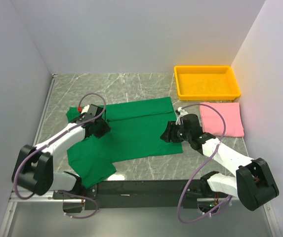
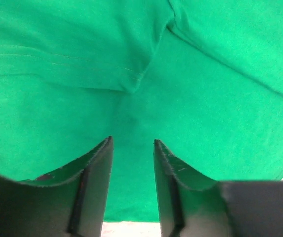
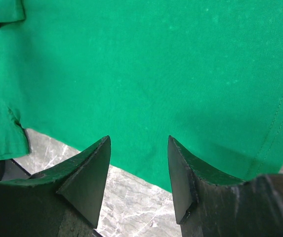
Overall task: Fold and stack the t-shirts
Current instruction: Fold the tshirt
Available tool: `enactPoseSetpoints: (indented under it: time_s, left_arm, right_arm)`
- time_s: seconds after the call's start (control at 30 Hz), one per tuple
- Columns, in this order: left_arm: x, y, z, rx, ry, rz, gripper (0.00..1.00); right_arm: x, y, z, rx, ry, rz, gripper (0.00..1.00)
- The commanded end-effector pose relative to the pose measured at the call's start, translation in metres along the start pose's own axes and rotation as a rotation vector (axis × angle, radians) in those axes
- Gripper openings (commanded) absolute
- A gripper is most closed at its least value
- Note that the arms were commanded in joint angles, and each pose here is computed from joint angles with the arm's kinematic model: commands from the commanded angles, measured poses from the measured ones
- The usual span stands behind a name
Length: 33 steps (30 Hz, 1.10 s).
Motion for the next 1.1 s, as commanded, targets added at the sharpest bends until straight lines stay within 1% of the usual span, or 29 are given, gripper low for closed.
enactPoseSetpoints:
  time_s: [0.0, 0.07, 0.1, 0.17, 0.2, 0.27, 0.3, 0.4, 0.57, 0.6, 0.73, 1.07]
  left_arm:
    - [-0.020, -0.023, 0.017, -0.037, -0.033, -0.130, 0.48]
    - [-0.022, -0.035, 0.034, -0.077, -0.066, -0.167, 0.50]
    - [-0.019, -0.035, 0.047, -0.089, -0.087, -0.168, 0.51]
    - [-0.023, -0.046, 0.059, -0.118, -0.085, -0.207, 0.52]
    - [-0.022, -0.053, 0.075, -0.155, -0.111, -0.228, 0.52]
    - [-0.021, -0.063, 0.091, -0.183, -0.143, -0.258, 0.47]
    - [-0.020, -0.065, 0.099, -0.186, -0.162, -0.272, 0.43]
    - [-0.017, -0.076, 0.114, -0.195, -0.203, -0.293, 0.38]
    - [-0.005, -0.079, 0.119, -0.172, -0.221, -0.261, 0.37]
    - [-0.002, -0.083, 0.125, -0.189, -0.246, -0.259, 0.37]
    - [0.004, -0.084, 0.127, -0.187, -0.254, -0.242, 0.38]
    - [0.012, -0.089, 0.119, -0.181, -0.232, -0.221, 0.38]
  right_arm:
    - [-0.001, -0.010, 0.008, -0.033, -0.035, -0.039, 0.57]
    - [-0.001, -0.010, 0.008, -0.032, -0.038, -0.041, 0.57]
    - [-0.001, -0.010, 0.008, -0.034, -0.037, -0.040, 0.57]
    - [-0.001, -0.008, 0.009, -0.029, -0.042, -0.034, 0.57]
    - [-0.001, -0.009, 0.009, -0.033, -0.044, -0.036, 0.56]
    - [-0.001, -0.009, 0.009, -0.032, -0.046, -0.036, 0.57]
    - [-0.001, -0.008, 0.009, -0.031, -0.046, -0.036, 0.56]
    - [-0.001, -0.008, 0.009, -0.031, -0.047, -0.035, 0.56]
    - [-0.001, -0.007, 0.009, -0.030, -0.049, -0.033, 0.56]
    - [-0.001, -0.008, 0.010, -0.032, -0.050, -0.034, 0.56]
    - [-0.001, -0.007, 0.009, -0.031, -0.046, -0.033, 0.56]
    - [0.001, -0.005, 0.008, -0.028, -0.047, -0.019, 0.56]
Point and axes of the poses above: each gripper's point midway between its finger pads, its own x axis out along the fingers, its own z axis along the line the jaws close on, y = z × x, the point moved 2 cm from there along -x, back along the fingers, and after that the axes turned 2 degrees about -x, right-handed, at the moved point
